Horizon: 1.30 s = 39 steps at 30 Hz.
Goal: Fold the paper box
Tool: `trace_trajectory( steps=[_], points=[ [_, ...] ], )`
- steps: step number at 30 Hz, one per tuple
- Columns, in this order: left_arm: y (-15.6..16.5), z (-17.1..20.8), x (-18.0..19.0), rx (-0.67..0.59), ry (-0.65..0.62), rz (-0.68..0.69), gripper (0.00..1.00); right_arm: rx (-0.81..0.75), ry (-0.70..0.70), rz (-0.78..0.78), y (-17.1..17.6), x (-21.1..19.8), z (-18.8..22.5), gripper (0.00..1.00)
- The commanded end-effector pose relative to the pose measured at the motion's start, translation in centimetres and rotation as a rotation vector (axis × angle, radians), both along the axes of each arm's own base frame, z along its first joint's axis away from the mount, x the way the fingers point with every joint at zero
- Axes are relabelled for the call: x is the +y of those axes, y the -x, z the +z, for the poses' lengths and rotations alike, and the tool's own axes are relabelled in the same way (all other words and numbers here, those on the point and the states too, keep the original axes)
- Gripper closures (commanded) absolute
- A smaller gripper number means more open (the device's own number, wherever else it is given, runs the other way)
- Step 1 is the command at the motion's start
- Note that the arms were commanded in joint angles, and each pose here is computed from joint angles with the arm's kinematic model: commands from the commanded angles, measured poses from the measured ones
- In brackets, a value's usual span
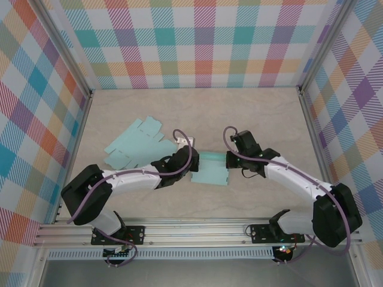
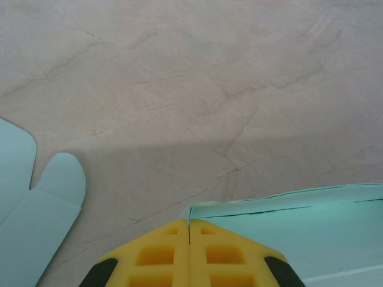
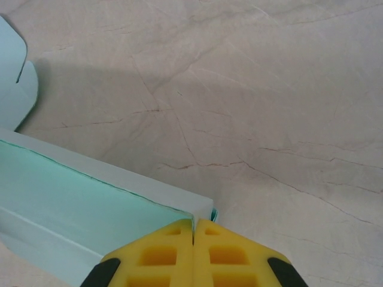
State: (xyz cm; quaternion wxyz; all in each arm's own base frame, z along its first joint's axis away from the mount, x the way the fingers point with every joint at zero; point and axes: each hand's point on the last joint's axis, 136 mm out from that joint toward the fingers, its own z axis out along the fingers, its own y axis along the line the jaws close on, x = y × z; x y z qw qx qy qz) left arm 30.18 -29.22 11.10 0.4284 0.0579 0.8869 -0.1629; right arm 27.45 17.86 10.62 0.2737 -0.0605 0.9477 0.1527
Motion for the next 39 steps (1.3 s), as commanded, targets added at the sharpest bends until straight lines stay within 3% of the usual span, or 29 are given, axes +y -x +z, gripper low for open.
trace_trajectory(
  steps=[1,12,27,39],
  points=[
    [1.4,-1.2,-0.9,-0.003,0.006,-0.052,1.0,-0.113,-0.077,0.053,-0.3,1.7,1.7,1.0],
    [-0.7,2.2,-3.9,-0.188,0.062,-0.1,1.0,-0.33,-0.126,-0.015,-2.1,0.8,5.5,1.0],
    [-4.8,5.3,-7.9,-0.51,0.025,-0.142,1.0,-0.686,-0.054,-0.04,-5.6,-0.1,8.3,1.0],
    [-4.6,1.9,-7.4,-0.502,-0.007,-0.16,1.0,-0.756,-0.061,-0.031,-4.9,-0.6,5.1,1.0]
  ],
)
